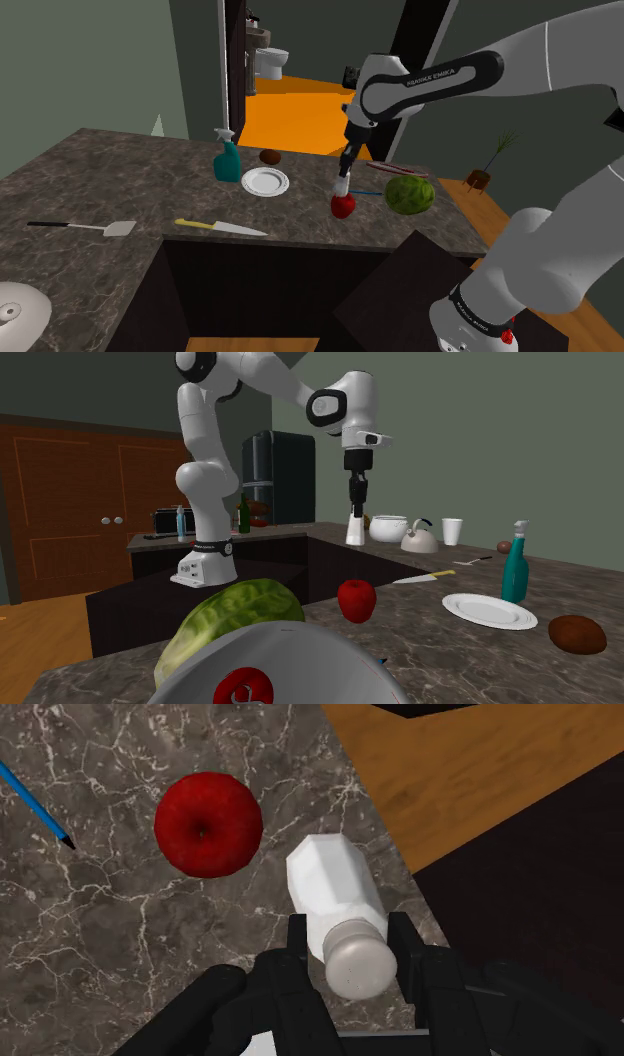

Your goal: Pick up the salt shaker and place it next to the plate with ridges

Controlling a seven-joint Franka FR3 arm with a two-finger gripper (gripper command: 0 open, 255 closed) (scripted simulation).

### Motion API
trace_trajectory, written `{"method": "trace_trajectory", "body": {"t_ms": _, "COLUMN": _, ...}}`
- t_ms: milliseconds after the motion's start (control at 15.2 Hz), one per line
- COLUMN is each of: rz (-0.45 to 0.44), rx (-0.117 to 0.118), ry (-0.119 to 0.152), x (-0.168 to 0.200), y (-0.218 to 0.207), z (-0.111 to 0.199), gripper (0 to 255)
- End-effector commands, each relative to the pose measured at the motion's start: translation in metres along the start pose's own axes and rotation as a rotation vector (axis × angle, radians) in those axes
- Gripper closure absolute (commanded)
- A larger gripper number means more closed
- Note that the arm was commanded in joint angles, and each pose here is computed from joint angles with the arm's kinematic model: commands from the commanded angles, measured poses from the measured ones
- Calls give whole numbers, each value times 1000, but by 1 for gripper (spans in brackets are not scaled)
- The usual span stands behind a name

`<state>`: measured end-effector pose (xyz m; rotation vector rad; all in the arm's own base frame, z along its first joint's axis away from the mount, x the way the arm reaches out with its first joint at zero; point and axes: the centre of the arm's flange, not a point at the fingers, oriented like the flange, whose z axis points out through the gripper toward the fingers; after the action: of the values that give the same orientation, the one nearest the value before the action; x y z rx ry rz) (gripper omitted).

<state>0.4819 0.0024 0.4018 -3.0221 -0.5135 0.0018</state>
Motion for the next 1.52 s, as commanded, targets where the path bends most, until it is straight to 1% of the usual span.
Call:
{"method": "trace_trajectory", "body": {"t_ms": 0, "rz": 0, "rx": 0, "ry": 0, "x": 24, "y": -14, "z": 2, "gripper": 255}}
{"method": "trace_trajectory", "body": {"t_ms": 924, "rz": 0, "rx": 0, "ry": 0, "x": 185, "y": -104, "z": 9, "gripper": 255}}
{"method": "trace_trajectory", "body": {"t_ms": 990, "rz": 0, "rx": 0, "ry": 0, "x": 204, "y": -114, "z": 10, "gripper": 255}}
{"method": "trace_trajectory", "body": {"t_ms": 1452, "rz": 0, "rx": 0, "ry": 0, "x": 204, "y": -111, "z": 47, "gripper": 255}}
